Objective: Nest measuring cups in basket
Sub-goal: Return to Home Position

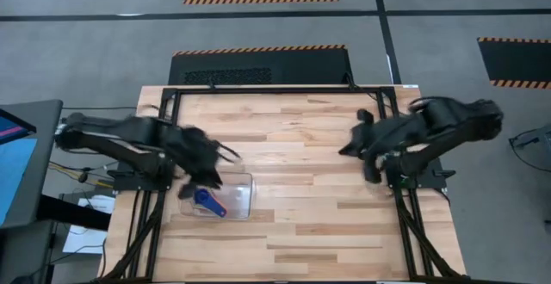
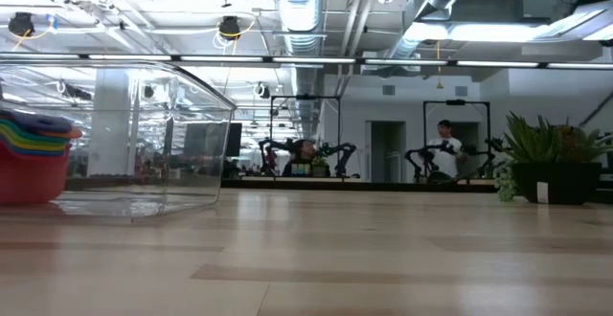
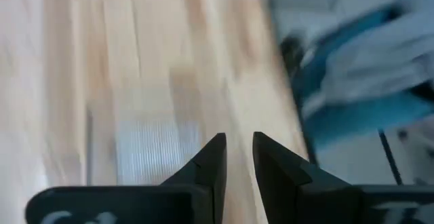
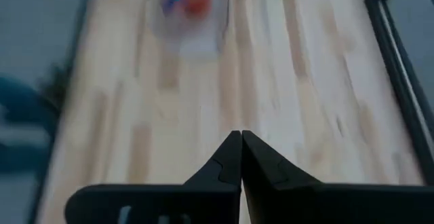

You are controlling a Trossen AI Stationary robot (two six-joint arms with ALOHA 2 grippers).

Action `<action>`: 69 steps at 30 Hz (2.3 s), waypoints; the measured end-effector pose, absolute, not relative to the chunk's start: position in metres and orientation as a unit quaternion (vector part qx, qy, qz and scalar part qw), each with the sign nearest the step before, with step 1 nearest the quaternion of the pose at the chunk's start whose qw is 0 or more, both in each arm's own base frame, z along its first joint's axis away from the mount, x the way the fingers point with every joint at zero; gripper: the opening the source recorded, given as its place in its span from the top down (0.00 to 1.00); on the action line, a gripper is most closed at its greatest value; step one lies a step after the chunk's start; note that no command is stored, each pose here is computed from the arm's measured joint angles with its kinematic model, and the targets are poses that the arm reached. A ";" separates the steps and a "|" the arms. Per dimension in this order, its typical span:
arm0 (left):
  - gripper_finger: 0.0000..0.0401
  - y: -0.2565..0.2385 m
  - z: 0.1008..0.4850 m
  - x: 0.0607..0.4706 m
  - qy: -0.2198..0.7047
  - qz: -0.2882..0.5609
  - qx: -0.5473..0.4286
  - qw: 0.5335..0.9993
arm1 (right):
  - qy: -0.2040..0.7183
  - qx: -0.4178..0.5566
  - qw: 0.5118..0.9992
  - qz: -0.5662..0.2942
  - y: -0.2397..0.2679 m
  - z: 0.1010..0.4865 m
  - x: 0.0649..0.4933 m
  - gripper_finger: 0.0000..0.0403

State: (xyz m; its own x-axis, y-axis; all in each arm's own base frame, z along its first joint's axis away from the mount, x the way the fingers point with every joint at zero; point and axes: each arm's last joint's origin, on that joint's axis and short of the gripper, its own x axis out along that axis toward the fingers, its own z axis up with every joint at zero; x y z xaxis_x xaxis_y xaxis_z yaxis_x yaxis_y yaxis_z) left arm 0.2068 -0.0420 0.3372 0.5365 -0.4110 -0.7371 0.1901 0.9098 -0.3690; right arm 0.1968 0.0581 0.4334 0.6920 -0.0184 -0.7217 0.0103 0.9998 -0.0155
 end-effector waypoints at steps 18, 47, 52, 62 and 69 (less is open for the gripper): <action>0.85 -0.006 0.270 0.096 -0.001 -0.161 -0.212 0.964 | -0.013 0.154 0.984 0.093 0.021 0.286 0.102 0.94; 0.85 0.013 0.196 0.100 -0.123 -0.097 -0.215 0.964 | -0.102 0.127 0.985 0.048 0.008 0.186 0.095 0.94; 0.85 0.014 0.194 0.101 -0.117 -0.071 -0.220 0.966 | -0.102 0.107 0.988 0.038 0.007 0.186 0.095 0.94; 0.85 0.010 0.170 0.104 0.015 -0.124 -0.218 0.968 | -0.006 0.120 0.992 0.034 0.008 0.168 0.098 0.94; 0.85 0.005 0.163 0.102 0.072 -0.212 -0.174 0.959 | -0.004 0.119 0.992 0.033 0.008 0.167 0.098 0.94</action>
